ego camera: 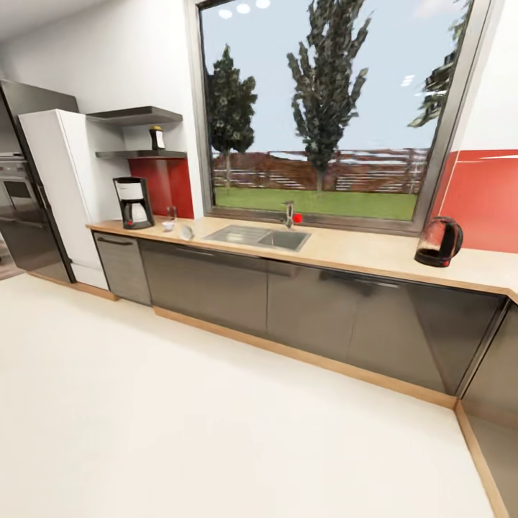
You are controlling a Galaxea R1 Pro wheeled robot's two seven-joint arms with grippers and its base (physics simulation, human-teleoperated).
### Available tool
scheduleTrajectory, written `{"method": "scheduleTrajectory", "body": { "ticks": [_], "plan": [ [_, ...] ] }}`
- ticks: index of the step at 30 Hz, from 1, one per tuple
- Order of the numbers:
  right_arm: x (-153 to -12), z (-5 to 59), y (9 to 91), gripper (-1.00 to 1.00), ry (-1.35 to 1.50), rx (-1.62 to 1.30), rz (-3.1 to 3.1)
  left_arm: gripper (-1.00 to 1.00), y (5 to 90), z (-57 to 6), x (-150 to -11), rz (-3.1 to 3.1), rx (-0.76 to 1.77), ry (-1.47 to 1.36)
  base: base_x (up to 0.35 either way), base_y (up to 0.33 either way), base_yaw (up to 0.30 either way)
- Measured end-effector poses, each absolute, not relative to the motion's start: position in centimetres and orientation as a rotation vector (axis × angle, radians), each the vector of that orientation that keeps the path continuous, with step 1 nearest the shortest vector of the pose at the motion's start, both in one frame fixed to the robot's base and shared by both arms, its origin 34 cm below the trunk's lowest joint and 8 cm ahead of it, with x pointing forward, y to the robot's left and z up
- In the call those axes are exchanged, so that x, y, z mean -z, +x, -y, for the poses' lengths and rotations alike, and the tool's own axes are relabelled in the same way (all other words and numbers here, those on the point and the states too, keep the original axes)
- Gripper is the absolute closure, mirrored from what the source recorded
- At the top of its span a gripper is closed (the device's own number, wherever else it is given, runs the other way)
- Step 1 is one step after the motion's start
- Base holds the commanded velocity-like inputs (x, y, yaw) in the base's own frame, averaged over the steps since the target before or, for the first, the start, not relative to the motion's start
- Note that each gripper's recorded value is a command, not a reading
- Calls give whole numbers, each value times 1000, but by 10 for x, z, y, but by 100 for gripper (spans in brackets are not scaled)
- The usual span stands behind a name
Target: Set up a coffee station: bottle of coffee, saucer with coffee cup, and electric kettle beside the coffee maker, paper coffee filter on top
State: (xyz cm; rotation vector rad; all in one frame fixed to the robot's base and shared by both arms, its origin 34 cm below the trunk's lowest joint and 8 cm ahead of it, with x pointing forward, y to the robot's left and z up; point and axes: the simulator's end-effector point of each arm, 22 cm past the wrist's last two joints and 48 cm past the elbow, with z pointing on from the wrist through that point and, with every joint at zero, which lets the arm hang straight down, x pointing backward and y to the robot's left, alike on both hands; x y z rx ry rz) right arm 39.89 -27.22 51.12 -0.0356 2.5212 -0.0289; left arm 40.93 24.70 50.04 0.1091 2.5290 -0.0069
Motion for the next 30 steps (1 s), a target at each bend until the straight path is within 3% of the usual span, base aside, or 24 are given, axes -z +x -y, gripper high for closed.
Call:
{"method": "scheduleTrajectory", "body": {
  "ticks": [19,30],
  "plan": [
    [-511,271,399,-100,-32,31,-2521,-100,410,-250,-501,-2528,2,104,333,9,4],
    [-511,269,399,-100,-31,29,-2521,-100,410,-251,-501,-2529,1,101,333,101,215]
  ]
}}
